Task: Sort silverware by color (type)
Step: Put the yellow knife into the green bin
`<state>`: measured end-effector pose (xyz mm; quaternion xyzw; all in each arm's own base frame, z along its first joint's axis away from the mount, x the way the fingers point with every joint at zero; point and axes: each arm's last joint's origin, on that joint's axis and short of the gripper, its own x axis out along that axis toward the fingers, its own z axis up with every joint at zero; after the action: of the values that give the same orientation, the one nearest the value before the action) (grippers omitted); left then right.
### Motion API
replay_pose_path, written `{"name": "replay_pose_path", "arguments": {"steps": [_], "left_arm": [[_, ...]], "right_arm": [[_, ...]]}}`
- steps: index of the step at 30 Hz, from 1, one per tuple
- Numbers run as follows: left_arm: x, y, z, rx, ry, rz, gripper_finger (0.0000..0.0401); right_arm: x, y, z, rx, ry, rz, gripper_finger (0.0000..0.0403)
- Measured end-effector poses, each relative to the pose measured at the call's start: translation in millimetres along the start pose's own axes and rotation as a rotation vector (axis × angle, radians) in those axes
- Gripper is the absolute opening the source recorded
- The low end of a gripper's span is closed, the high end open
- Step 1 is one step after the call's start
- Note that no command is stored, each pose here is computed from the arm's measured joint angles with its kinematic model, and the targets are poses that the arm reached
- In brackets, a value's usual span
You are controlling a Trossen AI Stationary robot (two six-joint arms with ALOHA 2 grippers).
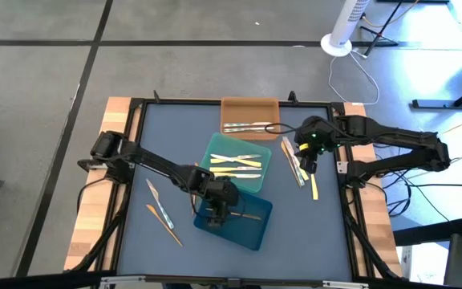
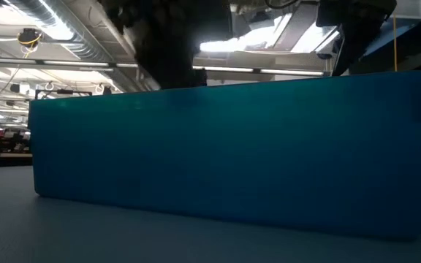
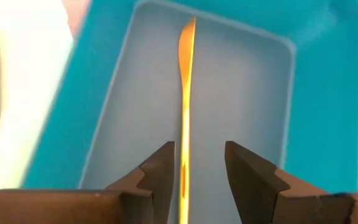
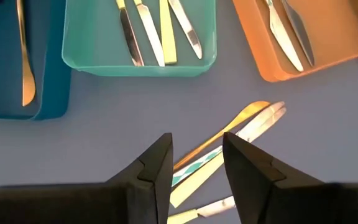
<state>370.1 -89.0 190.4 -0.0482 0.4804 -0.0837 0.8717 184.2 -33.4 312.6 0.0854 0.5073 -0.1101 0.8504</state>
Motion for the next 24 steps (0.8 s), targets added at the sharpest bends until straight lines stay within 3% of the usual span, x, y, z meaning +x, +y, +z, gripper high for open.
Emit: {"name": "replay_pose_path", "arguments": {"steps": [11, 24], "left_arm": [[-49, -3, 13, 0.081, -0.133, -0.006, 0.0134], [-93, 14, 22, 0.155, -0.246, 0.101, 0.0133]], "right_arm": [[5, -1, -10, 0.034, 0.048, -0.007, 0.0128], [61, -4, -45, 0.207, 0.081, -0.032, 0.0128]]}}
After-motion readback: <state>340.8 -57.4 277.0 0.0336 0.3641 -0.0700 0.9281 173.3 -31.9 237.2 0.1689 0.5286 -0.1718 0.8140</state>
